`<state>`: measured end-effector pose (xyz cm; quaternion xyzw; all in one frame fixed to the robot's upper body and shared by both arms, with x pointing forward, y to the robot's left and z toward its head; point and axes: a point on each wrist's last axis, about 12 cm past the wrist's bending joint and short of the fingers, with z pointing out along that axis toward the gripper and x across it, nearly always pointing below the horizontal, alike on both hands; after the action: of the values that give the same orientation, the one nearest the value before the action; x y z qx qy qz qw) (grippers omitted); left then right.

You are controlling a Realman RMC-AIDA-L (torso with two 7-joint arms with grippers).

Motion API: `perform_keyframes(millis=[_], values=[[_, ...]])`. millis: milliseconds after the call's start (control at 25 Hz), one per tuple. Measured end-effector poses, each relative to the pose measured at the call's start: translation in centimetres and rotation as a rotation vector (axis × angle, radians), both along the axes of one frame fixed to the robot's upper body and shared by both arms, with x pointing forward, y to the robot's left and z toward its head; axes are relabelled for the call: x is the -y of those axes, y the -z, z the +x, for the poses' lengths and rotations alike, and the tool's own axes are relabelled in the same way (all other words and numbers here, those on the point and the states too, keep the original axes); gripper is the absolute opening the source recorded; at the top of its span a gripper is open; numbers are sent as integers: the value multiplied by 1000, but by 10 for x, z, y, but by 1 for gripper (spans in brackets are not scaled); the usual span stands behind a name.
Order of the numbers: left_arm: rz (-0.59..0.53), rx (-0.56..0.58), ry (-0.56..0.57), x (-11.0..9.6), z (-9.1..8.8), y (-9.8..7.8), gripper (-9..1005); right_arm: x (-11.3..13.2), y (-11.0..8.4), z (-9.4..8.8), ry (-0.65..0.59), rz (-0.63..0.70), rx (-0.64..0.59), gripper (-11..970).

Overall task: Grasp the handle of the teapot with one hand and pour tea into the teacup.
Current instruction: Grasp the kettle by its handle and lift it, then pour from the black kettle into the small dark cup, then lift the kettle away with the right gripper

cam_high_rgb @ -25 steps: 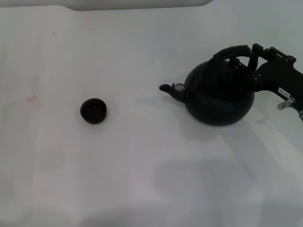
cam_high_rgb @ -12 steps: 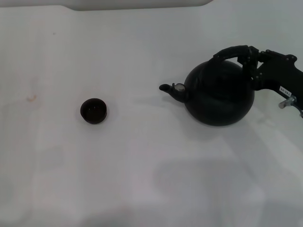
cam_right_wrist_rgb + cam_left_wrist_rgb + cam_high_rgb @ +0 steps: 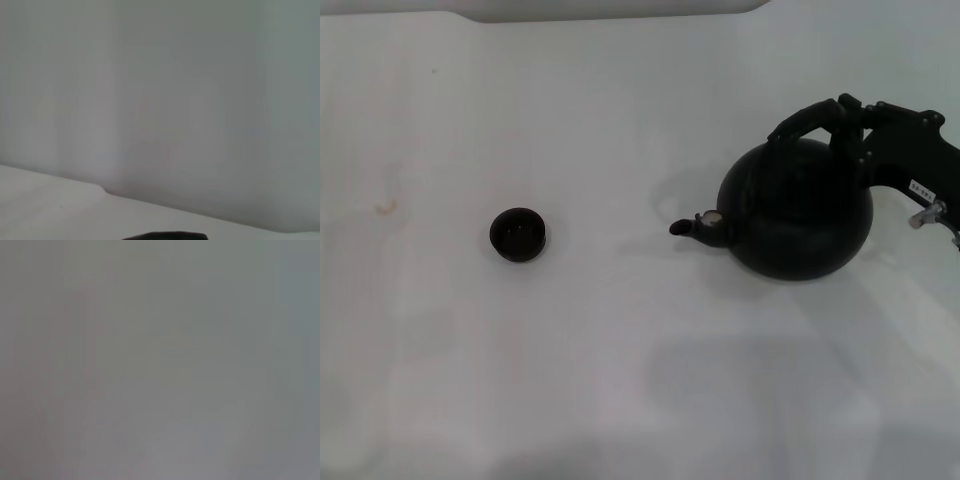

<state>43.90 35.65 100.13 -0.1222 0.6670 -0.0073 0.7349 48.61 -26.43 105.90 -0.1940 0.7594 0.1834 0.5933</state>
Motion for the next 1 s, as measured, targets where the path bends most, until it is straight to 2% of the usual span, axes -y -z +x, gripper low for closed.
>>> perform_keyframes(millis=[480,720,1000], values=[[0,2,2,1,1,0,866,-15,-18,14,-30,74,14,178],[-1,-5,1,0,1,0,865,-42,-30,26,-113,83,47,177],[-4,-9,8,2,1,1,865,-82,-40,52,-188,30,61,178]])
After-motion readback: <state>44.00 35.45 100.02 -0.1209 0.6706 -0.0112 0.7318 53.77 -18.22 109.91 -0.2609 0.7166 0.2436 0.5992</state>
